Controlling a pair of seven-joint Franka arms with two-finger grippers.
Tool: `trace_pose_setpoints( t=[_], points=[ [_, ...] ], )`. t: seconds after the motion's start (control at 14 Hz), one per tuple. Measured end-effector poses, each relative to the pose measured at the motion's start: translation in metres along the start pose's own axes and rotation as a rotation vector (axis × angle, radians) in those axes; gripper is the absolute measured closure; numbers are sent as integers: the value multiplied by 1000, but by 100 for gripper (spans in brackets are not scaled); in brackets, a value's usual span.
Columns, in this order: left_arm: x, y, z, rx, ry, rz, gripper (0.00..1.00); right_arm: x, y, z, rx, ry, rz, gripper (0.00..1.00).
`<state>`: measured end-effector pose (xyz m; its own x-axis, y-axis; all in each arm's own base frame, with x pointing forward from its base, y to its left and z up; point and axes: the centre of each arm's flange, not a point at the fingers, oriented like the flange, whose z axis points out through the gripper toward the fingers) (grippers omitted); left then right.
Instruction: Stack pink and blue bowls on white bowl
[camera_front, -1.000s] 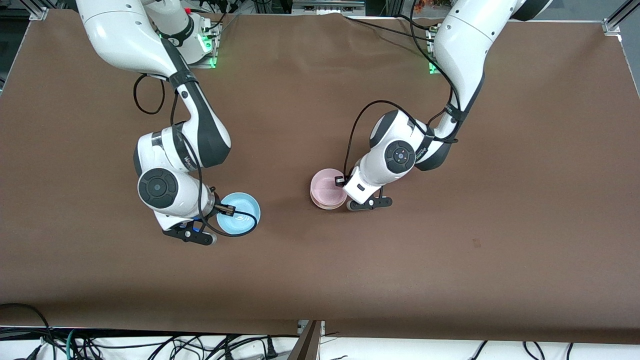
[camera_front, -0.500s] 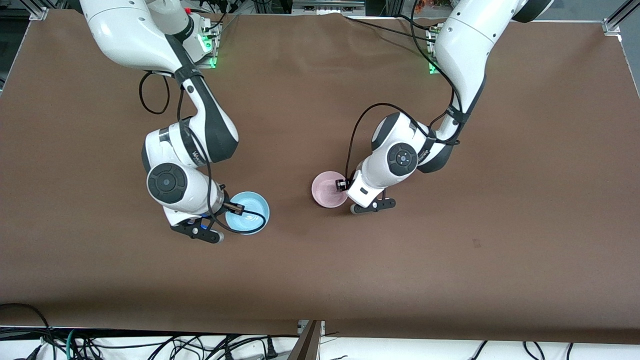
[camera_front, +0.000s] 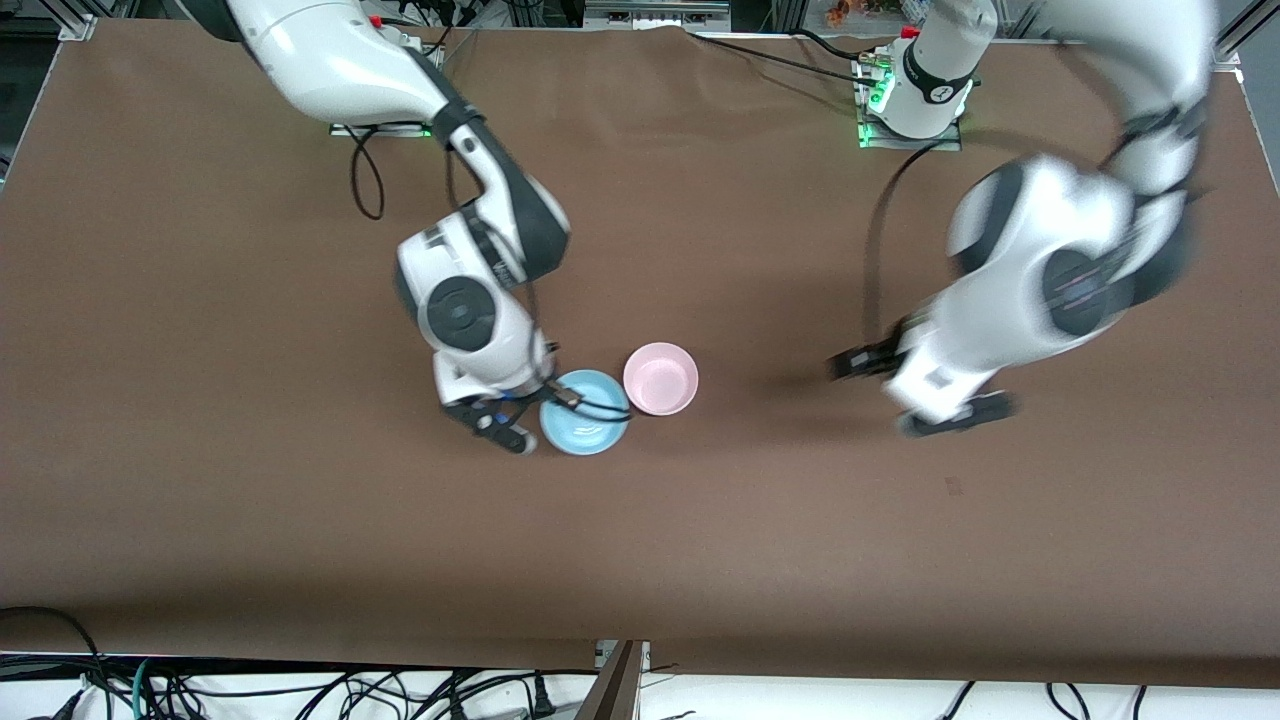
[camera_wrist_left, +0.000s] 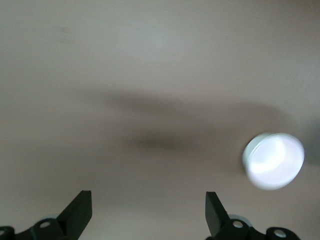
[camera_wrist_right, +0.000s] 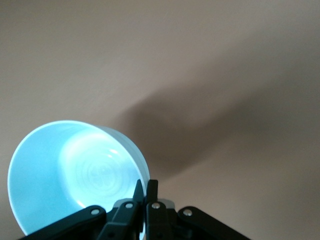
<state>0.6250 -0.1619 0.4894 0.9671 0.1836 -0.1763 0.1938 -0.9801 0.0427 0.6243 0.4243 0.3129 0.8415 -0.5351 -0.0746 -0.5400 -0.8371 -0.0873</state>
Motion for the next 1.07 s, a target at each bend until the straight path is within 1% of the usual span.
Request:
trace_pose_setpoints(
  t=[0.07,0.14,0.21,0.36,0.43,0.57,0.71,0.79,1.07],
  points=[
    [-12,-21,-34,17,3,16,0,-21,-12,8,24,-2,36,97],
    [-18,-41,-55,29,6,28,0,-41,-22,17,43,-4,66,97],
    [-17,-62,-65,43,6,40,0,-59,-30,26,53,-5,87,97],
    [-5,-103,-68,54,4,67,0,-82,-37,42,47,-11,102,97],
    [-1,-119,-68,54,-5,74,0,-86,-37,46,42,-13,103,97],
    [-2,-134,-72,62,-25,74,0,-84,-36,48,35,-13,107,97],
    [-9,-136,-80,111,-25,79,0,-80,-31,54,19,-14,112,97],
    [-11,-135,-80,124,-27,81,0,-80,-29,57,8,-16,114,97],
    [-7,-136,-74,129,-40,80,0,-82,-25,62,-28,-25,113,97]
  ],
)
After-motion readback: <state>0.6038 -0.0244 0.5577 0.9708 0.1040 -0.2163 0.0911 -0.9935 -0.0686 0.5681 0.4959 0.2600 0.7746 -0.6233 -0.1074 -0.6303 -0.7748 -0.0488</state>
